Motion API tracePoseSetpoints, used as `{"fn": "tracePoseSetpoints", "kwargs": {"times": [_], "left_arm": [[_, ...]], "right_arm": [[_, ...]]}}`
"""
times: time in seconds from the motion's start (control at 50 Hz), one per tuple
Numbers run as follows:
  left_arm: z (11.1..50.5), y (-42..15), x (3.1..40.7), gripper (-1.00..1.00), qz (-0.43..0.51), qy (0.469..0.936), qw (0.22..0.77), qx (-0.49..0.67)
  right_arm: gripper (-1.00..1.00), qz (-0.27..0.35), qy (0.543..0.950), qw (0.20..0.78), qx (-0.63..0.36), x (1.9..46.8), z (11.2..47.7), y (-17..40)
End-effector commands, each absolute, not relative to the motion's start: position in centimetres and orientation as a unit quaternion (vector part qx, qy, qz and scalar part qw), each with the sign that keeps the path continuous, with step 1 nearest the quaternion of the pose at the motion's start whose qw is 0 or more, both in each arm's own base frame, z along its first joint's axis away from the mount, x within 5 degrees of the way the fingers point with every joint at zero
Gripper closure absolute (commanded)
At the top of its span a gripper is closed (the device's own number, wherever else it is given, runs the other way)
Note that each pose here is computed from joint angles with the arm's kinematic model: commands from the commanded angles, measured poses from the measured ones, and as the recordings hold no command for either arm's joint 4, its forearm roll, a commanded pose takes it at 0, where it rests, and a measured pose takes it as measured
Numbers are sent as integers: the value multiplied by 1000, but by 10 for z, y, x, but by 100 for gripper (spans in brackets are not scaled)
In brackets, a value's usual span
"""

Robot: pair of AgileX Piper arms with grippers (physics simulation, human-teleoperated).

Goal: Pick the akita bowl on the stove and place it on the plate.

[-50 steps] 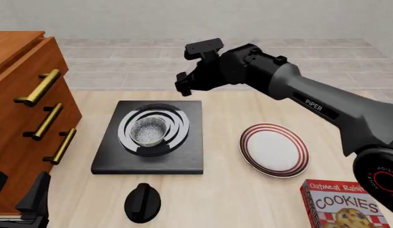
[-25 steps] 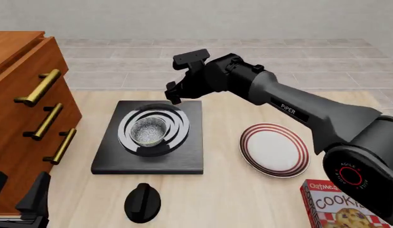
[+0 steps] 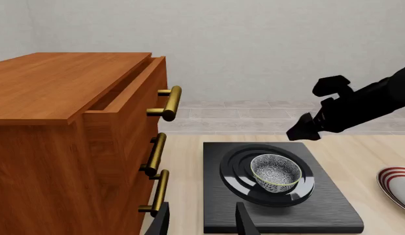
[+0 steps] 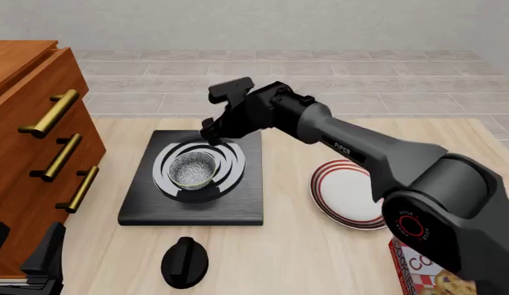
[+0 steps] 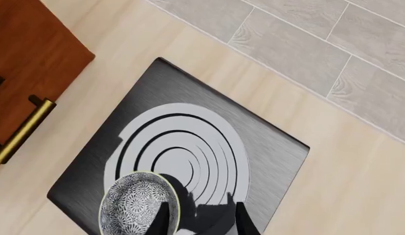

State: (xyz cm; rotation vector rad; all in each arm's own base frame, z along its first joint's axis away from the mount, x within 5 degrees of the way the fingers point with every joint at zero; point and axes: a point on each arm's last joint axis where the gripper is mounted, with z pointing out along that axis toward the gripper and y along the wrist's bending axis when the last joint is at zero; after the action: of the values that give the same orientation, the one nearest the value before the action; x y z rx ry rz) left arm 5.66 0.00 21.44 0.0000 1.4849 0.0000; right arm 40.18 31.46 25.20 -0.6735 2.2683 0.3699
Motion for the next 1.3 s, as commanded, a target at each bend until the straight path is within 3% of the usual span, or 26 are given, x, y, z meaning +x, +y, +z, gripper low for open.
{"fn": "tracePoseSetpoints", "kwargs": {"times": [0.02, 1.3], "left_arm": [[214, 0, 57, -100, 0, 676, 737, 0], [214, 0, 57, -100, 0, 676, 737, 0]], "right_arm": [[-100, 145, 884, 355, -269, 403, 236, 327], [-100, 150, 902, 312, -257, 397, 163, 351]]}}
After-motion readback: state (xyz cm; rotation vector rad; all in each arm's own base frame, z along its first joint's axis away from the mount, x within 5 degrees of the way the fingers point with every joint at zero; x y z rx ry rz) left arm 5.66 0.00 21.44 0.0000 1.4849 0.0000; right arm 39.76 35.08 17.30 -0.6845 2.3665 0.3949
